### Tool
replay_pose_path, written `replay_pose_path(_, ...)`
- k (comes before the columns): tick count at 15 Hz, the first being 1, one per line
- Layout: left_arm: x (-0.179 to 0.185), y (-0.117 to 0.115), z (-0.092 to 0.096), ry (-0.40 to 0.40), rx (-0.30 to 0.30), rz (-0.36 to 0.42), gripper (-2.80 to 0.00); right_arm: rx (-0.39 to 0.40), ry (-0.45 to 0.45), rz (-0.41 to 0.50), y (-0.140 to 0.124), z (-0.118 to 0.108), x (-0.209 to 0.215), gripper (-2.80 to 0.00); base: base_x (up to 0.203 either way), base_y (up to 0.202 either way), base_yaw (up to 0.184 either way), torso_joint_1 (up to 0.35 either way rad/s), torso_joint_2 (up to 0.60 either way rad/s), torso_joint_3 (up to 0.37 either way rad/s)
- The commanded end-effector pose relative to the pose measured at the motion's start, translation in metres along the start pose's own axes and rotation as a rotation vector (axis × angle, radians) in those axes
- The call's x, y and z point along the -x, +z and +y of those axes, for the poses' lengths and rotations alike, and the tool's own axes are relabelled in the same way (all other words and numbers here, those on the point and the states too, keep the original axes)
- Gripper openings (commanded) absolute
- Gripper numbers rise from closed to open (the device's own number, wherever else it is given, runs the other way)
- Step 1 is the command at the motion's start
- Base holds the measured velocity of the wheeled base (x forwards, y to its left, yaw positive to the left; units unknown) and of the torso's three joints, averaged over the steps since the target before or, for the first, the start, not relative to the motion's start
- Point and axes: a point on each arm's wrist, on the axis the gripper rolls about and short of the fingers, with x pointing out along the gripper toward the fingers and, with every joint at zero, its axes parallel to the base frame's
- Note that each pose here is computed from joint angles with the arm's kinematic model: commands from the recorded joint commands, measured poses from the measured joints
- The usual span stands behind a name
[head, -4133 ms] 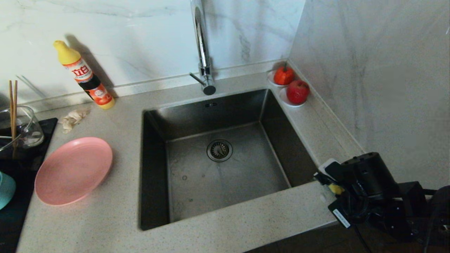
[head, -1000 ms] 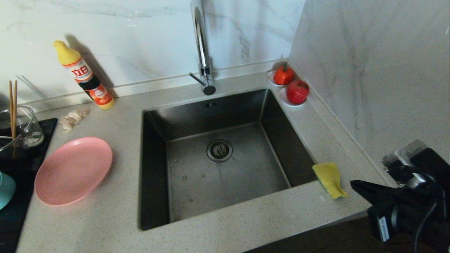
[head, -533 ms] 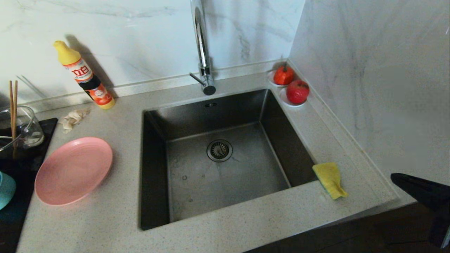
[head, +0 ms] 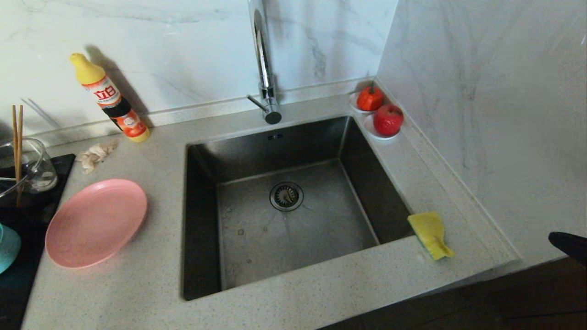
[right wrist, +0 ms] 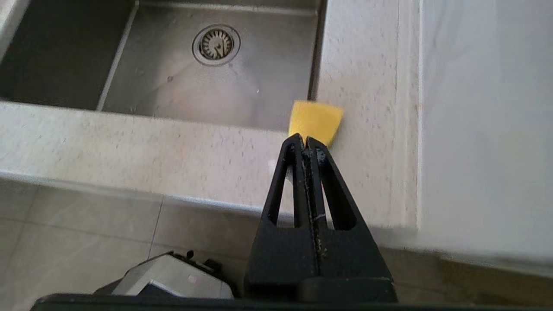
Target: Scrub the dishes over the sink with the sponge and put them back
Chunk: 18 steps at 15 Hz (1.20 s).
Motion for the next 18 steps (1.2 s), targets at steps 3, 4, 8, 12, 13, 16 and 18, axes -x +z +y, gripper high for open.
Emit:
replay_pose_path(3,0.0,0.0,0.0,0.0,0.0,-0.003,-2.8,0.028,-0.054,-0.054,-0.017,0.003,0.036,-2.8,0.0,0.0,0.0,0.0,0.0,0.0)
replay_pose_path(4,0.0,0.0,0.0,0.001,0.0,-0.003,-2.8,0.032,-0.049,-0.061,-0.025,0.006,0.042,-2.8,0.0,0.0,0.0,0.0,0.0,0.0)
replay_pose_path(8,0.0,0.0,0.0,0.0,0.0,-0.002,-2.8,0.042,-0.047,-0.078,-0.06,0.018,0.063,-2.8,0.0,0.0,0.0,0.0,0.0,0.0)
replay_pose_path(12,0.0,0.0,0.0,0.001,0.0,-0.003,-2.8,0.048,-0.092,-0.095,-0.103,0.026,0.074,-2.8,0.0,0.0,0.0,0.0,0.0,0.0)
replay_pose_path(13,0.0,0.0,0.0,0.001,0.0,-0.003,-2.8,0.041,-0.131,-0.075,-0.115,0.026,0.073,-2.8,0.0,0.0,0.0,0.0,0.0,0.0)
replay_pose_path(16,0.0,0.0,0.0,0.0,0.0,-0.003,-2.8,0.045,-0.247,-0.08,-0.142,0.027,0.076,-2.8,0.0,0.0,0.0,0.0,0.0,0.0)
replay_pose_path(18,0.0,0.0,0.0,0.001,0.0,-0.003,-2.8,0.051,-0.331,-0.112,-0.151,0.028,0.081,-2.8,0.0,0.0,0.0,0.0,0.0,0.0)
